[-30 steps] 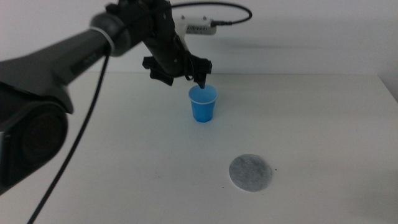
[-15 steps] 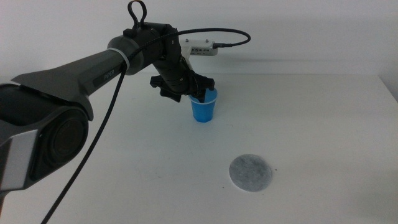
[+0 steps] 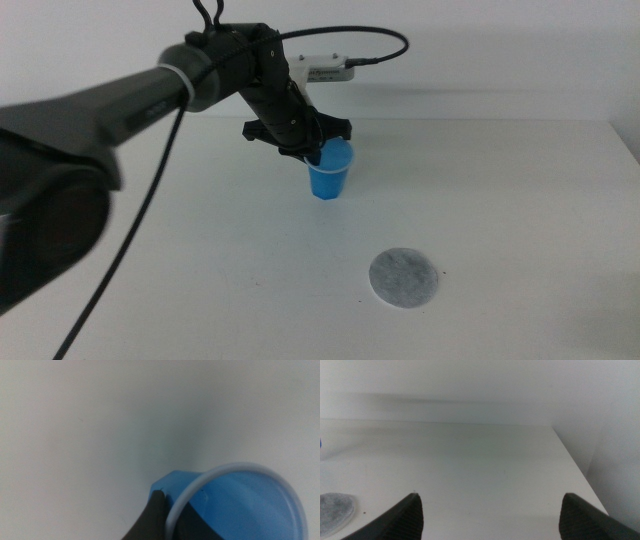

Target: Place an empty cup on a cup mat.

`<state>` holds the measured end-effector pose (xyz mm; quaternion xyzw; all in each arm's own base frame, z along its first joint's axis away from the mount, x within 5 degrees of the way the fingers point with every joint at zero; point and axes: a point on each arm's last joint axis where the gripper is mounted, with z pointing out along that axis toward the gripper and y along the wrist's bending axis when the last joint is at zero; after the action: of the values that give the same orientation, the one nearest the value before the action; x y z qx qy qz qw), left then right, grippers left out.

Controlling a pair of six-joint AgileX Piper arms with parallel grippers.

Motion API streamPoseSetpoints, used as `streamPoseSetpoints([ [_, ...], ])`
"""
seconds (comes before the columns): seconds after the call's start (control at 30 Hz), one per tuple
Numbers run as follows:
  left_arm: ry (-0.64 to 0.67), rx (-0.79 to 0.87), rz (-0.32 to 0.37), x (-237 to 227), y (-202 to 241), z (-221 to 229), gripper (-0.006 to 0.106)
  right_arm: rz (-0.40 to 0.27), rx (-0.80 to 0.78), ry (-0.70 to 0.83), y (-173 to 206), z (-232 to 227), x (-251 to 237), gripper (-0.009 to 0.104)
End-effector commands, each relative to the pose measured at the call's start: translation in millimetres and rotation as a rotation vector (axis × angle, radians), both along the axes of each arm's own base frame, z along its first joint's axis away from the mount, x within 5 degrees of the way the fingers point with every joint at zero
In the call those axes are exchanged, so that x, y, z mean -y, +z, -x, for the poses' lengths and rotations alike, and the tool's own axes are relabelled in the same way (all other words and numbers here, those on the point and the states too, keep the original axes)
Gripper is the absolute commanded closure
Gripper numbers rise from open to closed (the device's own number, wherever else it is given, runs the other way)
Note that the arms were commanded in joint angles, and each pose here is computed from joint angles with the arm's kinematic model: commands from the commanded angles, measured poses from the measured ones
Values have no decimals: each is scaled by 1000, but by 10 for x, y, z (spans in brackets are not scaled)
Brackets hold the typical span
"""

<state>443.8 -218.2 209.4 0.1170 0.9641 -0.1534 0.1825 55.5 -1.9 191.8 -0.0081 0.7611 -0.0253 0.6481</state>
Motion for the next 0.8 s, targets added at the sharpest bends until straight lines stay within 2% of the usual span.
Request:
streamPoseSetpoints([
  [0.0, -23, 52, 53, 132, 260, 266, 102, 10, 8, 3, -2, 1, 0, 2],
  [0.13, -35, 59, 79, 267, 371, 735, 102, 10, 8, 3, -2, 1, 0, 2],
  [0.33, -131, 3, 56, 593, 289, 1237, 102, 10, 8, 3, -2, 1, 0, 2],
  [0.77, -181, -48, 22, 845, -80, 1339, 102, 10, 8, 3, -2, 1, 0, 2],
])
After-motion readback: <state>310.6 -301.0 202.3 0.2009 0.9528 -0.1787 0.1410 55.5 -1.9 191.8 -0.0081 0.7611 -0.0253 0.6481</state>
